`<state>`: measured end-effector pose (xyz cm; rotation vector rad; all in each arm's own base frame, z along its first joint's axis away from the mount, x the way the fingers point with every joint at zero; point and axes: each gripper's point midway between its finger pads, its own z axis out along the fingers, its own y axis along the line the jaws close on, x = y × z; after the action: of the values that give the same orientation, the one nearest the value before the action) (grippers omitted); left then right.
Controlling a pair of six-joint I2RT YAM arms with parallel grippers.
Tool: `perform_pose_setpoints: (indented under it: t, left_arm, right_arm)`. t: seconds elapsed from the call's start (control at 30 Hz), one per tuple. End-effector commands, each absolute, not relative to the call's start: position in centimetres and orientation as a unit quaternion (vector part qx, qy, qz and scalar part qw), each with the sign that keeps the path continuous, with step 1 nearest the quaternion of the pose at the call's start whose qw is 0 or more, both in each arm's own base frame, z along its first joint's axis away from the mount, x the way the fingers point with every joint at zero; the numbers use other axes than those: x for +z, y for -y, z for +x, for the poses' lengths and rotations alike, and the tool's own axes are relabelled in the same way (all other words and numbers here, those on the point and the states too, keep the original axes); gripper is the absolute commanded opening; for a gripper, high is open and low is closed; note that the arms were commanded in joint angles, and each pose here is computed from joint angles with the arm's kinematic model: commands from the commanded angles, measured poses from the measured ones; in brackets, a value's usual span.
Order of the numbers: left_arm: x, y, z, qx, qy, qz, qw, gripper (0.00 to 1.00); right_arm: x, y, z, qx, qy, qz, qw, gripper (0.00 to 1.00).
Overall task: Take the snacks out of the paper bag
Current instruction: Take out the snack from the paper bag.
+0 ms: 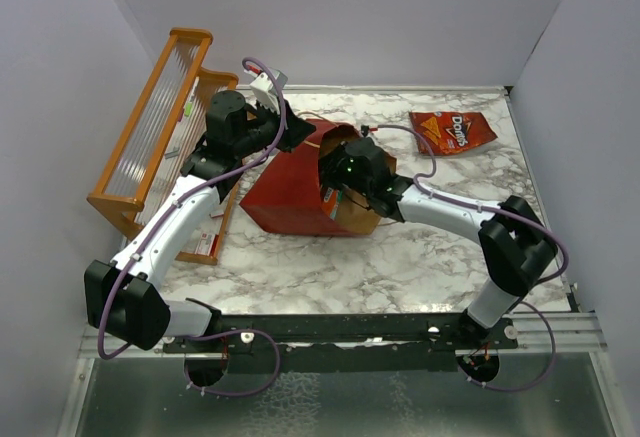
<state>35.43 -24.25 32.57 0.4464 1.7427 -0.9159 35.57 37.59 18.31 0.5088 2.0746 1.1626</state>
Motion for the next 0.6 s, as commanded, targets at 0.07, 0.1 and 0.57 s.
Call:
perform_pose_setpoints:
  t: [0.07,0.1,0.57]
  left_arm:
    - [34.0,23.5,35.3,-0.370,-0.720,0.190,0.555,0.00]
    - [34.1,23.4,35.4,-0.367,-0.721,0.189,0.557,0.00]
    - [33.9,22.0,36.2,-0.330,-0.732,0.181,0.568,0.00]
  right_arm:
    - [21.6,-35.4,35.2,0.447,-0.776,0.204,0.395,0.01]
    - [22.1,-35.0,35.1,0.448,-0.773,0.207,0.399,0.01]
    - [23.5,-32.1,33.2,0.441,-0.764,0.211,0.421,0.01]
